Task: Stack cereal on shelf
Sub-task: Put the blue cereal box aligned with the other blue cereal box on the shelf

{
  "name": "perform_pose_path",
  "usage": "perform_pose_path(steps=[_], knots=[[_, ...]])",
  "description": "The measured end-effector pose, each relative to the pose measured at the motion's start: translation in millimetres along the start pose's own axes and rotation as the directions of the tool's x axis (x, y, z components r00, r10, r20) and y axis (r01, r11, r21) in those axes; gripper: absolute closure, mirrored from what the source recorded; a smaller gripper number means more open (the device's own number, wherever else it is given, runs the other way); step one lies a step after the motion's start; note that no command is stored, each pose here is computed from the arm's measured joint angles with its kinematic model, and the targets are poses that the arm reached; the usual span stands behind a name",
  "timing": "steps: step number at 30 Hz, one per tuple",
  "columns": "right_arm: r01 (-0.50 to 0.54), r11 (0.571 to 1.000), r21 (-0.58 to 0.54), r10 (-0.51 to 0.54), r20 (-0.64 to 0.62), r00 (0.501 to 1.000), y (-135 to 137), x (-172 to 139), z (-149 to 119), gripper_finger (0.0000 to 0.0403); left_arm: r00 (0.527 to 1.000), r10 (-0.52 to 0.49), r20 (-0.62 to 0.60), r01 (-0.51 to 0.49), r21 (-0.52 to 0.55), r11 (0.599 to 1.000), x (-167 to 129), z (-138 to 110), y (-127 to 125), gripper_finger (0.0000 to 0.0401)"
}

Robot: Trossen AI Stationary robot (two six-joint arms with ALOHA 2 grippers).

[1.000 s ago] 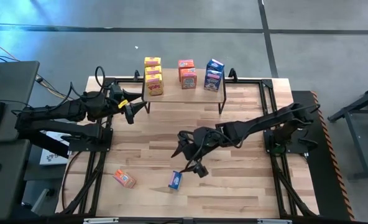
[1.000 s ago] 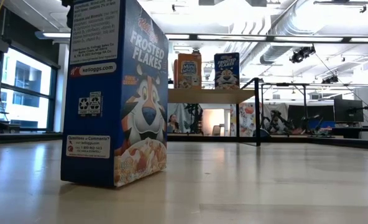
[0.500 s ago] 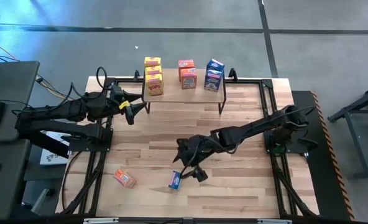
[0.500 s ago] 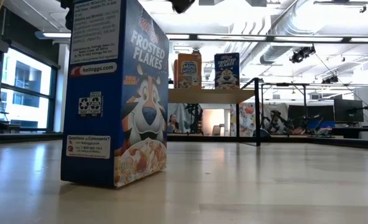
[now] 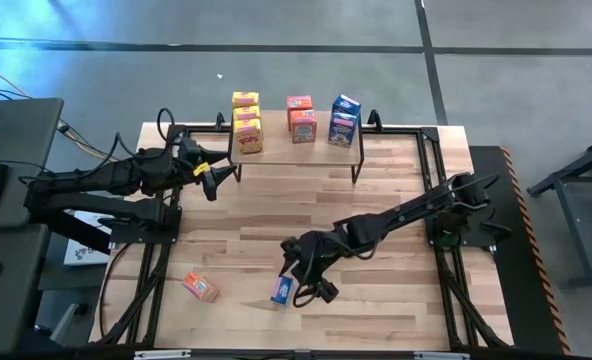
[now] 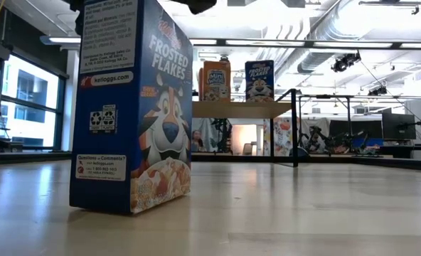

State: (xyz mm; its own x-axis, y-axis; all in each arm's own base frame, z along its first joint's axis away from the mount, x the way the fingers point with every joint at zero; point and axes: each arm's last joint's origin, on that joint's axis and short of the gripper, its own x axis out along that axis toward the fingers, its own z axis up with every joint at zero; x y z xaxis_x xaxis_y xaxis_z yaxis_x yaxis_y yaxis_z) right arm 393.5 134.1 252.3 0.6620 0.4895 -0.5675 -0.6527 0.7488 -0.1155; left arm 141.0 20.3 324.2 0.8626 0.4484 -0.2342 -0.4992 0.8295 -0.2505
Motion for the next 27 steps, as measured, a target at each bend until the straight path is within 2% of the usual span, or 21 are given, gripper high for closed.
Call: perform_pose_path(steps=[12,20,27], knots=[[-0.016,1.000,-0.023,0.016,-0.035,0.999,-2,13,-10,0.0091,1.000,0.007,-0.008,-0.007,0.004,1.000,3,-1,-1,0.0162],[-0.051,0.998,-0.030,0.048,-0.094,0.994,-15,8,16,0.0091,1.000,0.010,-0.009,-0.010,0.014,1.000,3,-1,-1,0.0162],[-0.122,0.991,-0.047,0.109,-0.223,0.969,-22,24,21,0.0091,1.000,0.011,-0.010,-0.011,0.016,1.000,3,-1,-1,0.0162]])
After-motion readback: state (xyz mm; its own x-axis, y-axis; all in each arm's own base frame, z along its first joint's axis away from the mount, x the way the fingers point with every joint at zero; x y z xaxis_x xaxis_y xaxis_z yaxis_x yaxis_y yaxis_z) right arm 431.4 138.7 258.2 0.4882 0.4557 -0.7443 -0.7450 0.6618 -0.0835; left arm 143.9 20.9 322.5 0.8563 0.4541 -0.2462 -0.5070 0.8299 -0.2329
